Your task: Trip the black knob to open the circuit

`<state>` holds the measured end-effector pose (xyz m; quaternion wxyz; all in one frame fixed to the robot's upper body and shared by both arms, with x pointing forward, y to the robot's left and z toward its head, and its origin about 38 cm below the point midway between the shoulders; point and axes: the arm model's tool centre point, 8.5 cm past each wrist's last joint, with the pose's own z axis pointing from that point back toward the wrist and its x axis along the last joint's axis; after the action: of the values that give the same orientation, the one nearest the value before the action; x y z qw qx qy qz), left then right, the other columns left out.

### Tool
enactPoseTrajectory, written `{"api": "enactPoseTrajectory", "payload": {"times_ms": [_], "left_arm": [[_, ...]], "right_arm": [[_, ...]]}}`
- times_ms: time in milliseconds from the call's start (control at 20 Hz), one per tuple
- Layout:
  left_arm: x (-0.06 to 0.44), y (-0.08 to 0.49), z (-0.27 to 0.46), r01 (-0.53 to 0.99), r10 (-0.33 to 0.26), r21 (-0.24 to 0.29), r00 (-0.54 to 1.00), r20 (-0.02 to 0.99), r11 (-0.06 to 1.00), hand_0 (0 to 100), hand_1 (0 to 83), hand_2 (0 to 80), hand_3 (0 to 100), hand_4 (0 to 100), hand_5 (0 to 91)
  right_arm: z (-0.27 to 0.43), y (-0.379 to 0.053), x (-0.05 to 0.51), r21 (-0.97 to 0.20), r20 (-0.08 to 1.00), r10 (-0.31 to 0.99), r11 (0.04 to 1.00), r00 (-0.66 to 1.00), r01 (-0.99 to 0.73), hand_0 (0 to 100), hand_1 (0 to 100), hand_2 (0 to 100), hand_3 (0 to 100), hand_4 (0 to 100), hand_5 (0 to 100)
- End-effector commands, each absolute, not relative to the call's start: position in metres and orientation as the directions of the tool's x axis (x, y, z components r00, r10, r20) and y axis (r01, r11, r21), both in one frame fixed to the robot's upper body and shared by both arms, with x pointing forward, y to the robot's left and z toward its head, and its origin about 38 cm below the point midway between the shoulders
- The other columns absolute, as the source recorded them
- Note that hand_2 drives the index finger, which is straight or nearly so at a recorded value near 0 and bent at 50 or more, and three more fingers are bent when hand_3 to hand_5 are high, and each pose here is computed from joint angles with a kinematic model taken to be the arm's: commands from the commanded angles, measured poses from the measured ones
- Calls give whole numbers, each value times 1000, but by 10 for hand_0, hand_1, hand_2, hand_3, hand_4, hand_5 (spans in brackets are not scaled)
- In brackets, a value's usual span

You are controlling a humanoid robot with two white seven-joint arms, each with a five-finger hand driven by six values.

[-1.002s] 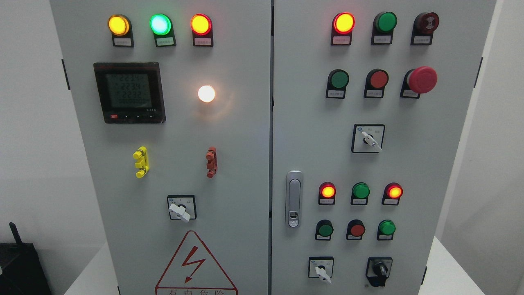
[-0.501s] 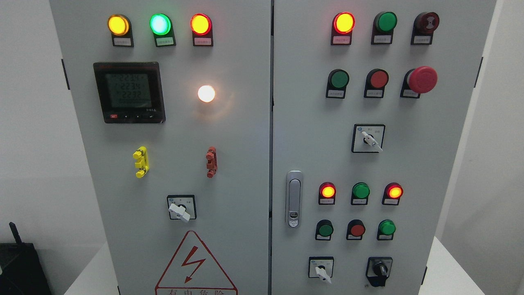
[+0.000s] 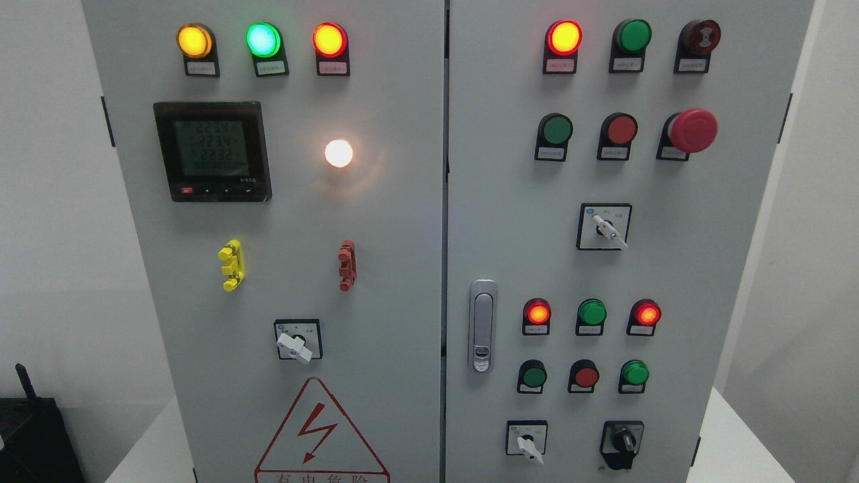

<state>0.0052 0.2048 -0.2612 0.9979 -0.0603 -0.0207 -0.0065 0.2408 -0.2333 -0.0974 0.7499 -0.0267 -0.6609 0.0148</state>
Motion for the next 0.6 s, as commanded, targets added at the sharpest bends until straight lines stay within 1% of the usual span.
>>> {"api": "enactPoseTrajectory", "payload": {"times_ms": [0, 150, 251, 351, 401, 501, 551], "left_arm": [[12, 205, -262, 17, -10, -119, 998, 61, 993, 120, 389, 0, 0, 0, 0], [12, 205, -262, 17, -10, -119, 998, 61, 993, 120, 389, 0, 0, 0, 0], [12, 205, -262, 17, -10, -119, 998, 61, 993, 120, 389, 0, 0, 0, 0], [12, 205, -262, 19, -11, -119, 998, 61, 993, 120, 389, 0, 0, 0, 0], [12, 205, -262, 19, -12, -119, 998, 61, 993, 120, 389, 0, 0, 0, 0], [12, 205, -262, 19, -12, -119, 998, 61, 993, 120, 389, 0, 0, 0, 0], [12, 205, -262, 17, -10, -119, 998, 61, 993, 120, 389, 0, 0, 0, 0]], "right_arm": [[-30, -242, 258, -70, 994, 73, 997, -87, 35, 0, 120, 0, 179, 61, 0], [-12, -250, 261, -83, 989, 88, 996, -118, 45, 0, 112, 0, 187, 71, 0], [-2, -253, 263, -76, 988, 82, 996, -130, 51, 0, 112, 0, 204, 108, 0], [10, -254, 266, -38, 987, 47, 997, -154, 60, 0, 111, 0, 270, 204, 0], [15, -254, 268, -29, 987, 38, 998, -157, 60, 0, 111, 0, 289, 219, 0], [26, -260, 270, -40, 985, 49, 998, -167, 56, 0, 110, 0, 343, 293, 29], [30, -261, 271, -36, 983, 45, 998, -178, 54, 0, 109, 0, 355, 306, 39]]}}
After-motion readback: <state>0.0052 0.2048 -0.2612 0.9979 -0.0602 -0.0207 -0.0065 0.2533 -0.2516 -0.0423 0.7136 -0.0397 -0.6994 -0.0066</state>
